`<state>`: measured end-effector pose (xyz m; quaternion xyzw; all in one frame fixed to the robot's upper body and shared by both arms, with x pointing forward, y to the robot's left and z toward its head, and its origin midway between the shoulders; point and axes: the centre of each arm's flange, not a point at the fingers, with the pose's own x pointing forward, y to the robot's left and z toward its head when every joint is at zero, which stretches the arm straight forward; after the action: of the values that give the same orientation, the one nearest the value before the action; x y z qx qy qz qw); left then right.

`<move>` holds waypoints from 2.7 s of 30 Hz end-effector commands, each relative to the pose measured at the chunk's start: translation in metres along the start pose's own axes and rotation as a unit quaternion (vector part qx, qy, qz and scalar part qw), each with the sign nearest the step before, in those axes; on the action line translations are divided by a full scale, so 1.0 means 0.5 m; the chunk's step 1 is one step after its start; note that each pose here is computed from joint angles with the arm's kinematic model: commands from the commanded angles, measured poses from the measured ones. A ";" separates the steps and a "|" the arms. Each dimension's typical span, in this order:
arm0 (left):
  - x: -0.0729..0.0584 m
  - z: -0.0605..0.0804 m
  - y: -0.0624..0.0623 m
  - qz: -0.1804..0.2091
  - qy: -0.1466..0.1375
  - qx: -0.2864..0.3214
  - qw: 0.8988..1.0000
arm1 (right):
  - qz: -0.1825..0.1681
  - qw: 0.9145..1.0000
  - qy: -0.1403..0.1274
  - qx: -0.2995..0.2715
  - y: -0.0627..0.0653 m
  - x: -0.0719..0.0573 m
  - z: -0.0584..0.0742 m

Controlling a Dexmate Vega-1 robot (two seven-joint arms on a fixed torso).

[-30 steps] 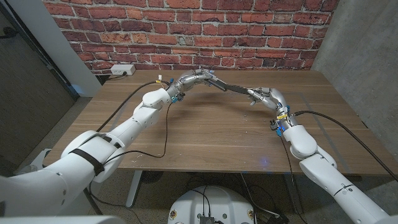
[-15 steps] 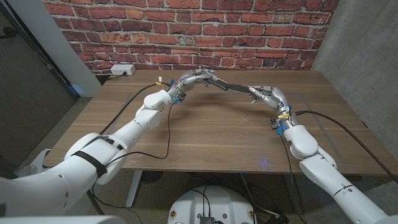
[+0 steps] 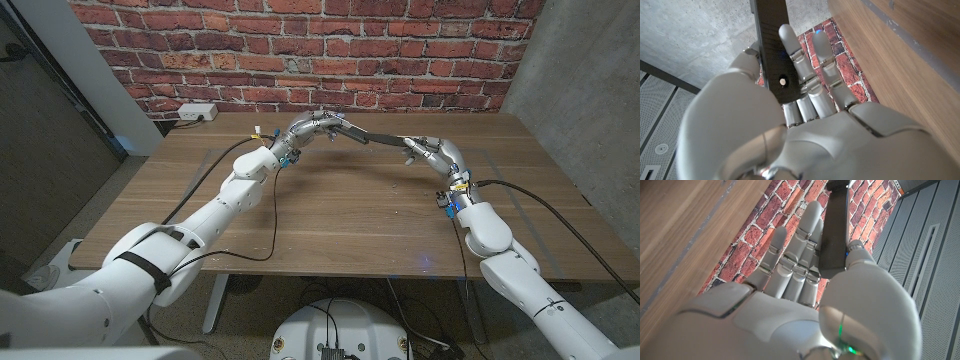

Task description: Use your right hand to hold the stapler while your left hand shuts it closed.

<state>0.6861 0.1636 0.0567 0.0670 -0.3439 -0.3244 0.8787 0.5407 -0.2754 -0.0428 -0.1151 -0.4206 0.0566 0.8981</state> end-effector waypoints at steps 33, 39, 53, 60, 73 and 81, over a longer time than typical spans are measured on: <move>0.141 0.172 -0.048 -0.232 0.161 0.278 0.918 | 0.073 0.996 0.021 -0.041 0.014 -0.005 -0.002; 0.160 0.189 -0.061 -0.243 0.162 0.291 0.911 | 0.072 0.996 0.019 -0.040 0.021 -0.003 -0.005; 0.201 0.229 -0.088 -0.268 0.149 0.305 0.901 | 0.091 0.995 0.021 -0.047 0.055 0.011 -0.009; 0.223 0.244 -0.117 -0.285 0.123 0.298 0.903 | 0.096 0.994 0.019 -0.040 0.075 0.022 -0.015; 0.261 0.252 -0.168 -0.319 0.102 0.292 0.896 | 0.107 0.994 0.015 -0.037 0.107 0.041 -0.015; 0.276 0.250 -0.190 -0.331 0.102 0.295 0.891 | 0.090 0.995 -0.001 -0.044 0.120 0.048 0.016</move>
<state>0.6358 0.0371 0.1935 0.4596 -0.2863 -0.4570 0.7057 0.5569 -0.2273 -0.0451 -0.1936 -0.3960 0.1268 0.8886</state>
